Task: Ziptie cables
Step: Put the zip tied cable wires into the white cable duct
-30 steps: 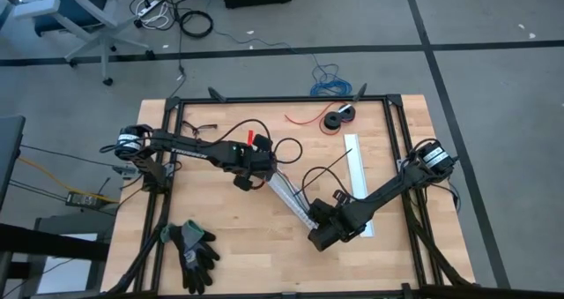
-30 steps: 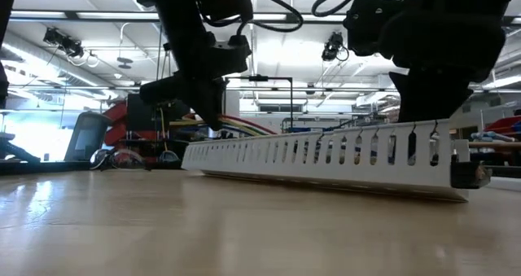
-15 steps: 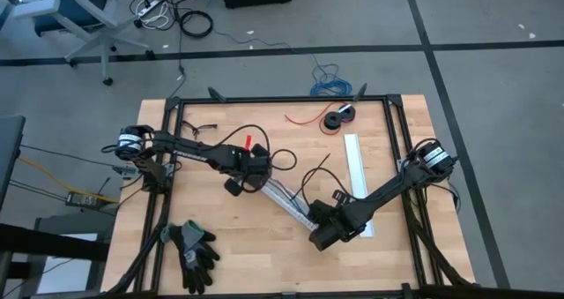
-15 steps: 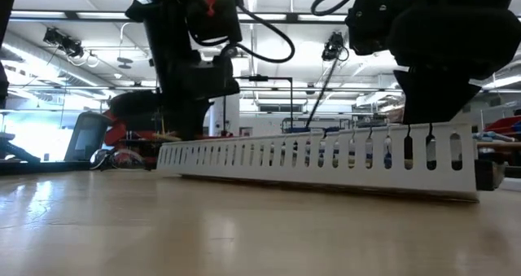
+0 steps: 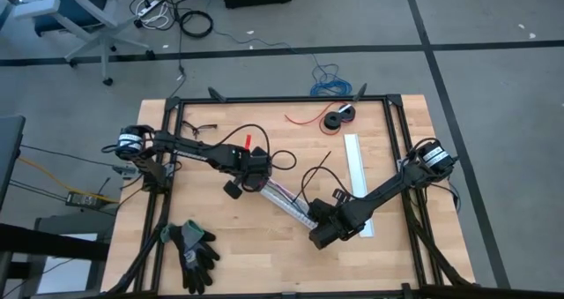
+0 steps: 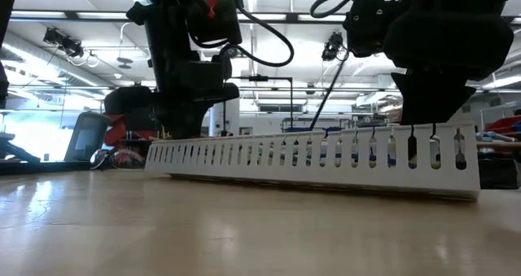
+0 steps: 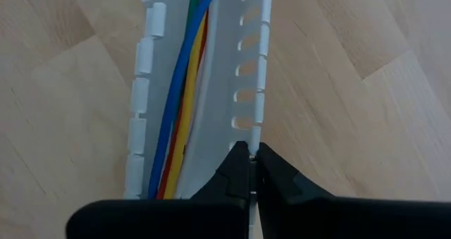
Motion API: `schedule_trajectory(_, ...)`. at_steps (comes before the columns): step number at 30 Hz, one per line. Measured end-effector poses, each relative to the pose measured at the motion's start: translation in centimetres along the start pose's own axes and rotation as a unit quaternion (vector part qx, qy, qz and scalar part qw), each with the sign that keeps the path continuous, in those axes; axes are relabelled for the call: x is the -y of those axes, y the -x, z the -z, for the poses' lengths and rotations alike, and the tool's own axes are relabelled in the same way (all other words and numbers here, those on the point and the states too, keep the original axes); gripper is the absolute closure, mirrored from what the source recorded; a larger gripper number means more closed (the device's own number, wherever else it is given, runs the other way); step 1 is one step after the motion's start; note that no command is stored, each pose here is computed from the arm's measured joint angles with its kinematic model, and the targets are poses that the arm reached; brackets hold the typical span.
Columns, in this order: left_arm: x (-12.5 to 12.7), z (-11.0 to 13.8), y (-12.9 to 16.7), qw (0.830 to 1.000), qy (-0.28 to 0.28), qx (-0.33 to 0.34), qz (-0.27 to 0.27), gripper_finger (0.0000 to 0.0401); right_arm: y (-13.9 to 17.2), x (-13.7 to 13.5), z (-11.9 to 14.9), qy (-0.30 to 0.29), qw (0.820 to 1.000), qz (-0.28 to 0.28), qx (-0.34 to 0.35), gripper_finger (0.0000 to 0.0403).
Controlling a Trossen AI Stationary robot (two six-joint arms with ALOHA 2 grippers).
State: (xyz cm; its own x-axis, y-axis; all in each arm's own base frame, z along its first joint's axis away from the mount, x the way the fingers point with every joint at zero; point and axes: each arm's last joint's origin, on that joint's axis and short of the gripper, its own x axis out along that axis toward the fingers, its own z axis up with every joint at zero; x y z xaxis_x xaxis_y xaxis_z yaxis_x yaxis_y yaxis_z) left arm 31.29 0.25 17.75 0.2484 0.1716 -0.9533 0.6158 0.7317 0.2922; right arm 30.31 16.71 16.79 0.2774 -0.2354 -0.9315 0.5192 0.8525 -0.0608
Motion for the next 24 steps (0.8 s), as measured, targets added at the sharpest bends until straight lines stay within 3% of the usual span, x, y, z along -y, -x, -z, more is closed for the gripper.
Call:
schedule_trajectory(11,0.0,0.0,0.3,0.999,0.035,-0.003,0.021,0.0268,0.0,0.0,0.0,-0.002,1.000,0.001,0.001,0.0402)
schedule_trajectory(20,-1.2,-0.6,2.5,0.996,0.089,-0.004,0.013,0.0260,0.0,0.0,0.0,-0.007,1.000,0.001,0.001,0.0402)
schedule_trajectory(24,-1.2,-0.7,3.0,0.996,0.088,-0.011,0.021,0.0260,0.0,0.0,0.0,-0.011,1.000,0.001,0.001,0.0402)
